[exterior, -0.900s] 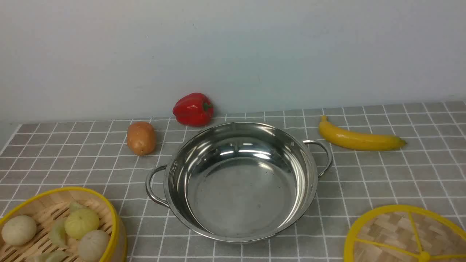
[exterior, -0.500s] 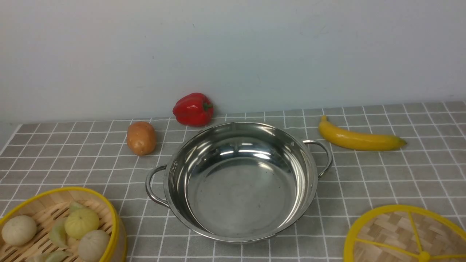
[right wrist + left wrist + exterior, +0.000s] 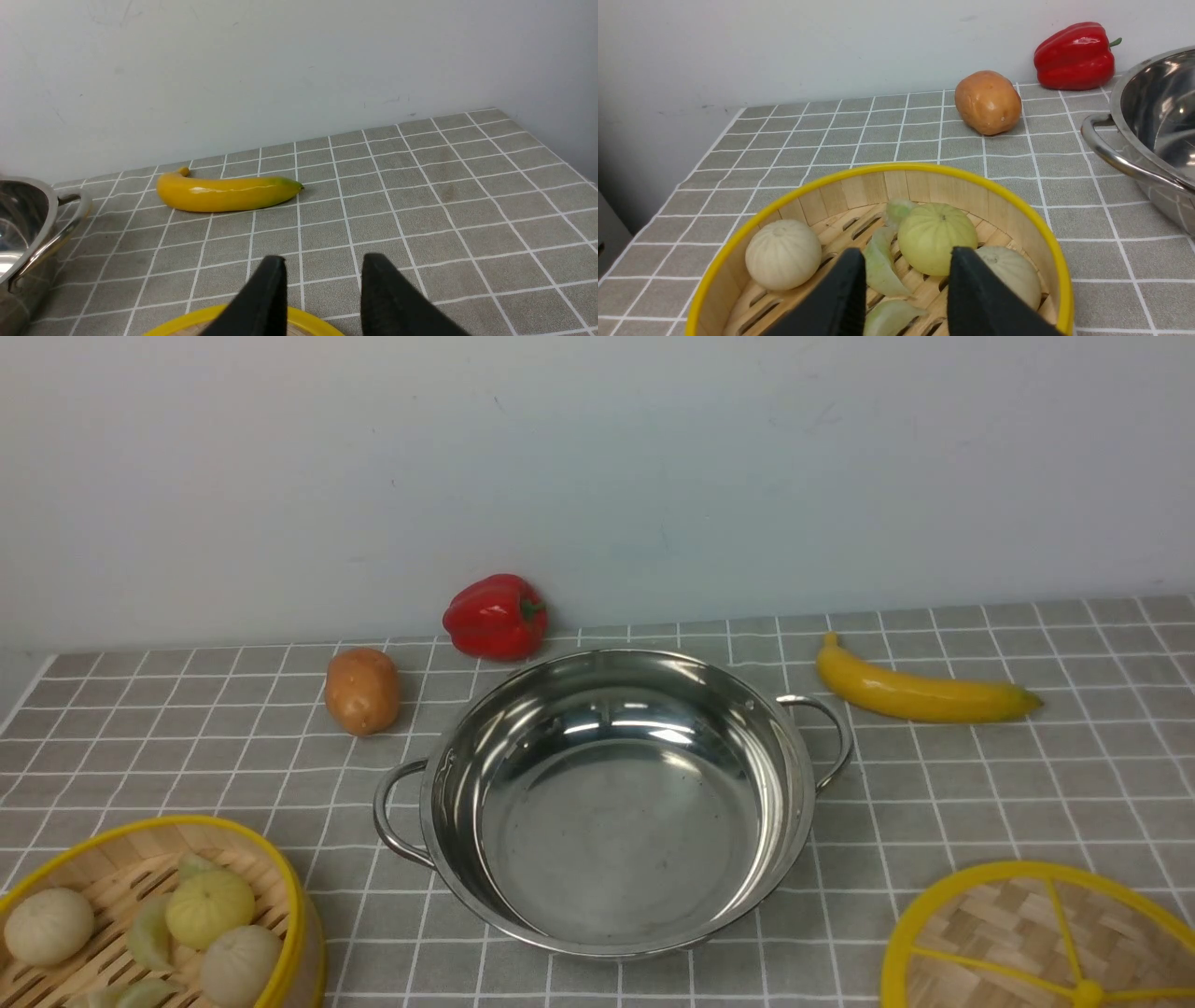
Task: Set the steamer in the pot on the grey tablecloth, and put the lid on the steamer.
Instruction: 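Grasp the rim of the steamer basket holding the buns with the left gripper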
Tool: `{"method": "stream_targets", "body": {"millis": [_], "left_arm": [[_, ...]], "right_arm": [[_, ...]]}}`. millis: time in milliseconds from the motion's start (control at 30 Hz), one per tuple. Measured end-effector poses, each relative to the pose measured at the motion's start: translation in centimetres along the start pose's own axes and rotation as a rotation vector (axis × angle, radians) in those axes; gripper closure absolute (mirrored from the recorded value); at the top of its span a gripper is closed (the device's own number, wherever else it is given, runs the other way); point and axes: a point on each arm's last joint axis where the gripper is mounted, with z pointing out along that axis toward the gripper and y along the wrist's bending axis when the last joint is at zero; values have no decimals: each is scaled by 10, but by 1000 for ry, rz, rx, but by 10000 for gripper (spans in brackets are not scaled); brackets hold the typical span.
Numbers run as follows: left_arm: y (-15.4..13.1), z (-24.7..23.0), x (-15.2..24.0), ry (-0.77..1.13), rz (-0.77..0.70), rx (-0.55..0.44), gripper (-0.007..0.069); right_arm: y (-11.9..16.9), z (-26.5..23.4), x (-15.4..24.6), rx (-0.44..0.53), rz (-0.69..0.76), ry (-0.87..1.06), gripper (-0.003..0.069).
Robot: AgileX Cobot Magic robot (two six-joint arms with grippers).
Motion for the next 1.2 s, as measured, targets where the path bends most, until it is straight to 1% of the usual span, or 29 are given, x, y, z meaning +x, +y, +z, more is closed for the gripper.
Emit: {"method": "stream_targets", "body": {"millis": [267, 567, 700, 733, 767, 800, 867, 900, 933, 967, 1033, 1067, 1200], "left_arm": [[0, 0, 0, 0, 0, 0, 382], [1, 0, 0, 1, 60, -10, 382], [1, 0, -1, -8, 42, -7, 382], [0, 0, -3, -37, -32, 5, 382], [-2, 0, -6, -72, -106, 111, 382], [-2, 0, -7, -73, -137, 25, 382], [-3, -1, -12, -127, -296, 51, 382], [-3, -2, -16, -173, -399, 68, 382], [-2, -2, -19, -203, -431, 95, 382], [-2, -3, -22, -237, -485, 77, 382], [0, -4, -27, -297, -581, 85, 382], [1, -5, -29, -320, -622, 88, 382], [3, -6, -32, -361, -676, 88, 382]], "right_arm": [[0, 0, 0, 0, 0, 0, 414], [0, 0, 0, 0, 0, 0, 414], [0, 0, 0, 0, 0, 0, 414], [0, 0, 0, 0, 0, 0, 414], [0, 0, 0, 0, 0, 0, 414], [0, 0, 0, 0, 0, 0, 414], [0, 0, 0, 0, 0, 0, 414], [0, 0, 0, 0, 0, 0, 414], [0, 0, 0, 0, 0, 0, 414], [0, 0, 0, 0, 0, 0, 414], [0, 0, 0, 0, 0, 0, 414], [0, 0, 0, -1, 0, -1, 414], [0, 0, 0, -1, 0, -1, 414]]}}
